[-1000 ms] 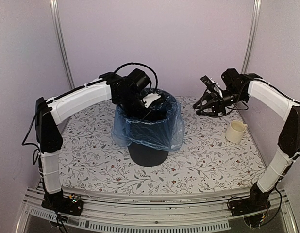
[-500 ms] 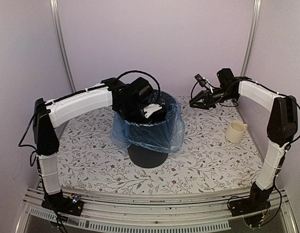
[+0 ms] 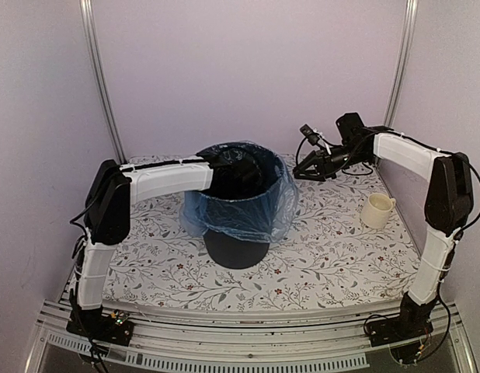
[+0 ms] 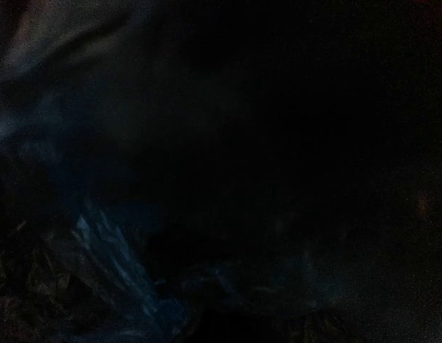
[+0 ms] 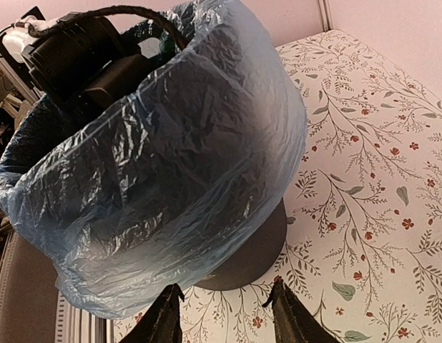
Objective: Put the trash bags into the trash bin
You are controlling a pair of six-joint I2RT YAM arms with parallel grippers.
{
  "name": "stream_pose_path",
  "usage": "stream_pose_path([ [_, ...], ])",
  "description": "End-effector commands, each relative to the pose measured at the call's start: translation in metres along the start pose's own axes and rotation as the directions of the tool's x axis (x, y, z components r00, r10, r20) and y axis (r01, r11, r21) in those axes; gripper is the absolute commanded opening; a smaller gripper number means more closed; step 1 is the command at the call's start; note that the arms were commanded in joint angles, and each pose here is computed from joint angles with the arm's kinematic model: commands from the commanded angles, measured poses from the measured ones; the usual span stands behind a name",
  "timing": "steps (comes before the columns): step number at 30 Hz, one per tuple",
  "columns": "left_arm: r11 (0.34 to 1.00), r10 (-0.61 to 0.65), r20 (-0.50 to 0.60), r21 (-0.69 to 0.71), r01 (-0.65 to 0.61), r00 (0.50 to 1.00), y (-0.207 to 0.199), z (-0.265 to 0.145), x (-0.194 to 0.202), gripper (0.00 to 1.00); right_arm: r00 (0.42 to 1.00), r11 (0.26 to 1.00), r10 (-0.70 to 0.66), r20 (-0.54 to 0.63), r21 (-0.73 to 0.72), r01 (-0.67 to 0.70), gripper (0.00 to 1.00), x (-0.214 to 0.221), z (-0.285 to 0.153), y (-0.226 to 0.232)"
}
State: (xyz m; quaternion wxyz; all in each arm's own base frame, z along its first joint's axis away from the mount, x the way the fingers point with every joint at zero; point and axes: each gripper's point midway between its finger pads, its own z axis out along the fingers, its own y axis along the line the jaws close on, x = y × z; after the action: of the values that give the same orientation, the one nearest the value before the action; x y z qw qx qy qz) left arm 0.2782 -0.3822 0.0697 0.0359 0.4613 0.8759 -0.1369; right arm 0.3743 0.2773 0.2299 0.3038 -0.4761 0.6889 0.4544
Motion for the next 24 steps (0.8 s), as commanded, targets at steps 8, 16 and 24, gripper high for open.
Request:
stream_pose_path([
  [8, 1.000, 0.009, -0.082, 0.027, -0.007, 0.997, 0.003, 0.033, 0.011, 0.00, 1.000, 0.999, 0.001, 0.003, -0.040, -0.001, 0.43, 0.005, 0.008, 0.005],
  [16, 0.999, 0.009, -0.140, 0.054, -0.001, 0.990, 0.001, 0.057, 0.023, 0.00, 0.999, 0.999, -0.040, 0.006, -0.004, 0.040, 0.43, -0.010, -0.007, 0.019],
  [24, 0.997, 0.021, -0.123, 0.080, -0.011, 0.992, -0.004, 0.057, 0.016, 0.00, 0.995, 0.995, -0.096, 0.012, 0.015, 0.095, 0.44, -0.025, -0.029, 0.051],
])
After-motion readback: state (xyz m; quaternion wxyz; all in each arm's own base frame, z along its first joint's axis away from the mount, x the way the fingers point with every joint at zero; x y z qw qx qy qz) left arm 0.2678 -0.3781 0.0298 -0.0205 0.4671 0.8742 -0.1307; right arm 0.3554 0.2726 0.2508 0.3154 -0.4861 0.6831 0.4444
